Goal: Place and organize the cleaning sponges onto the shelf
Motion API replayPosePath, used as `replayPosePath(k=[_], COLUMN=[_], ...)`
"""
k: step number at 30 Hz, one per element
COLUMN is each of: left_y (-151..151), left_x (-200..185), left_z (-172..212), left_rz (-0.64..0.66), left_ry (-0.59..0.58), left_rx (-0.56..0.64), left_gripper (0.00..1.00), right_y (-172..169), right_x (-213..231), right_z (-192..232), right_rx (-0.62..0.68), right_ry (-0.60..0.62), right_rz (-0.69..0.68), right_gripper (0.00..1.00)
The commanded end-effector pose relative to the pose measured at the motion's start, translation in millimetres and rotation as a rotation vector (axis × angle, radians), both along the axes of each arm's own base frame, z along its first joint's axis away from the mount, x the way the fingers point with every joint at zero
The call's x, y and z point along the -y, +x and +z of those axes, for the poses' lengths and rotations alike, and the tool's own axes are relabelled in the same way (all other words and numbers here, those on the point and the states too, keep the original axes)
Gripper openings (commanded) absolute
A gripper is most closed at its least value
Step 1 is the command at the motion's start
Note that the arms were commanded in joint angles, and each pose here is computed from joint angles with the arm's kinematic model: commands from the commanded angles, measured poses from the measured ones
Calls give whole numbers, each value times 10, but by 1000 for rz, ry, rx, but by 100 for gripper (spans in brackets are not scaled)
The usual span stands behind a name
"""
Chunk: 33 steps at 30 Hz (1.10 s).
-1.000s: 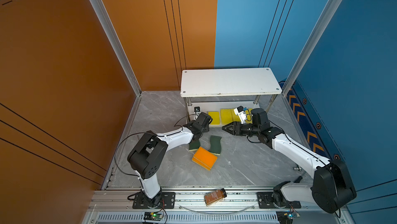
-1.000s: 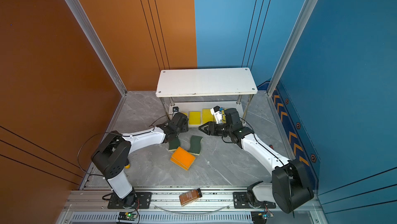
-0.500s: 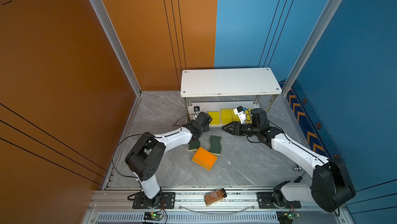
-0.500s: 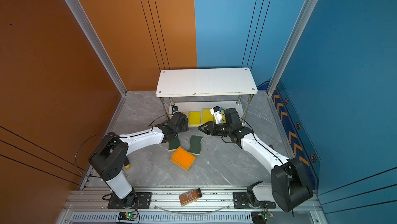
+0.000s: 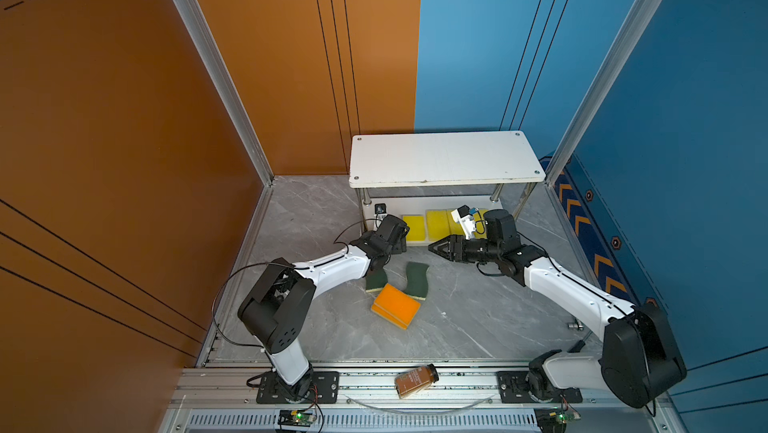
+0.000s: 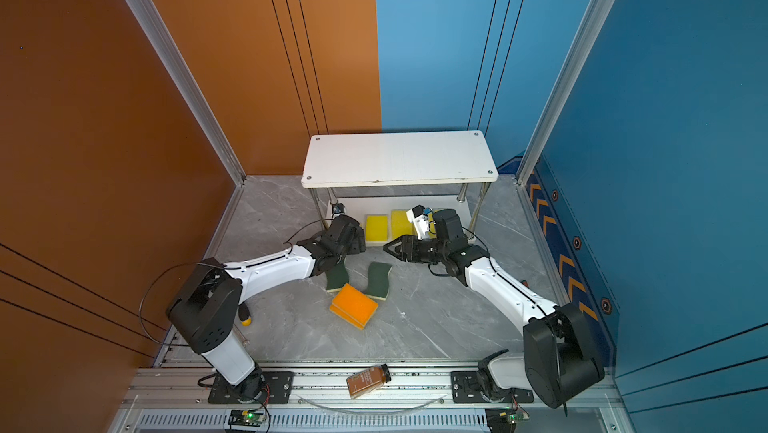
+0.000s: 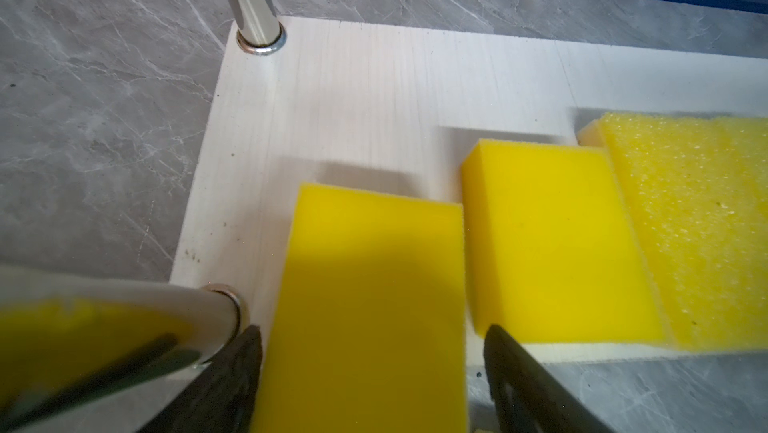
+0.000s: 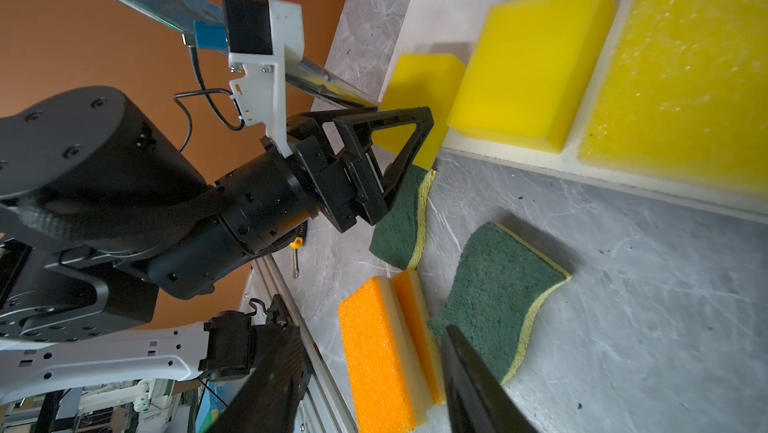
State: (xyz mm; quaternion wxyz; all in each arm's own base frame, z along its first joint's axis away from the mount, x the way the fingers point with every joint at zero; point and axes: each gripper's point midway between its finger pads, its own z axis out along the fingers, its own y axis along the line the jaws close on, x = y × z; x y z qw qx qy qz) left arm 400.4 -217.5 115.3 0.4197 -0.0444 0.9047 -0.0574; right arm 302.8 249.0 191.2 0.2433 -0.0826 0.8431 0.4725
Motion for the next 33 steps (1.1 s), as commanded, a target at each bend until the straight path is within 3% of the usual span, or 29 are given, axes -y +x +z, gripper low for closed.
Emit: replayPosePath(k=[1,11,14,23,33], left_y=[-66,-97,-96,-113,-453], left_x=[-38,-54,-58,-58,114], left_z=[4,89,163,364,420], left_rz=[-10,-7,-9,-19,-127], left_ry=[11,27,29,18,-94], left_rx=[-15,11,25,59,-6], left_gripper=[85,85,92,95,98], right_y=[14,0,-4,-20,-36], right_x=[-28,-23,-26,-23,-13], right_z=[42,22,33,48,46], right_rx=[3,-1,1,5,5], right_ry=[20,18,20,19,14], right_rz=[10,11,12,13,12], right_gripper=[53,54,54,56,56])
